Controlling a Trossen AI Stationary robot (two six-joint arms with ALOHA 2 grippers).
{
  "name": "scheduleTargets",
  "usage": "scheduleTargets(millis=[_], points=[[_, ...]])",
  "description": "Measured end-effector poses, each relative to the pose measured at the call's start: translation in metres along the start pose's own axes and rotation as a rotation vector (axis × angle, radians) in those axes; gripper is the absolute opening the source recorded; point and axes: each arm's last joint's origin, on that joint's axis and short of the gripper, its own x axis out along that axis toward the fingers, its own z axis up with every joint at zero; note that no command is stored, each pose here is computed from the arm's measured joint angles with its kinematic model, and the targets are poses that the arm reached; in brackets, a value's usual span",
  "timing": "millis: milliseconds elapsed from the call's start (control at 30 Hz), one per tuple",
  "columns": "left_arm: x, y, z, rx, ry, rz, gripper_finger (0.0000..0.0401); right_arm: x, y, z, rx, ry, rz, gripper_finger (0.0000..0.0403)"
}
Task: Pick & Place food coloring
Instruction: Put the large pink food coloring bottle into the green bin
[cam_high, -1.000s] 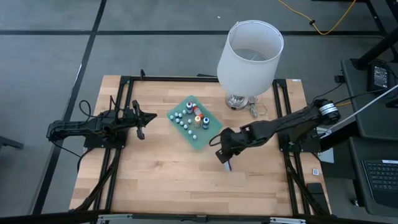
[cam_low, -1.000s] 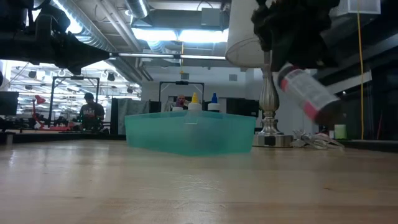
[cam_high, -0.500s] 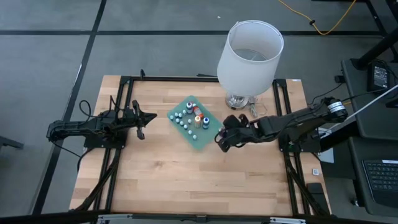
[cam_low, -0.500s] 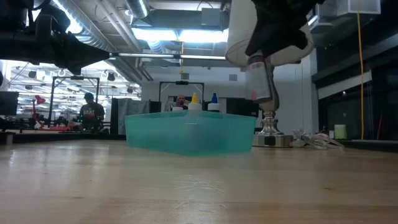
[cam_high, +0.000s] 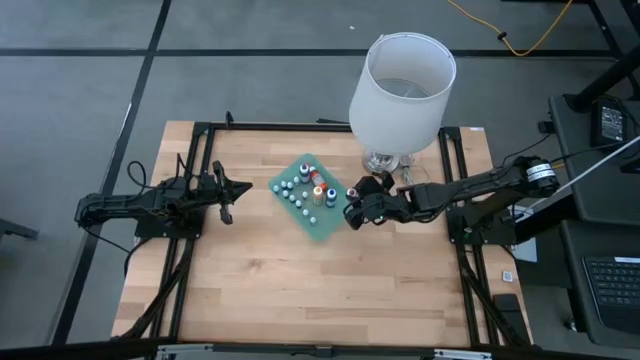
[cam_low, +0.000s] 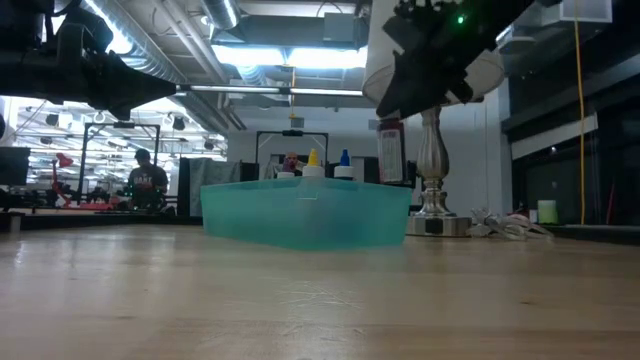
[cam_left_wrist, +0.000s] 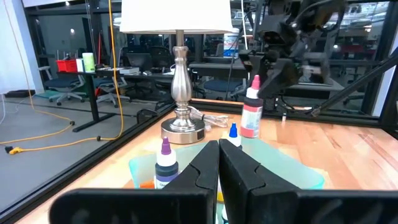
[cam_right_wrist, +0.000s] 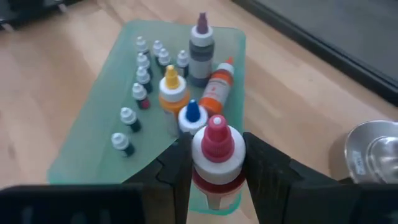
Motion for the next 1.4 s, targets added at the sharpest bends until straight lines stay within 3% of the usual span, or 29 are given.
scheduleTargets(millis=[300, 1133, 1400], points=[[0.0, 0.0, 0.0, 0.0, 0.0, 0.0, 0.0012, 0.016, -0.007, -0.003, -0.012, -0.012, 0.007, 0.0127], [0.0, 0.0, 0.0, 0.0, 0.0, 0.0, 0.0006, 0.068, 0.013, -0.029, -0.097, 0.027, 0.025, 0.0127], [0.0, 0.0, 0.0, 0.0, 0.0, 0.0, 0.0012, 0.072, 0.012, -0.031, -0.11, 0.045, 0.031, 0.0136]])
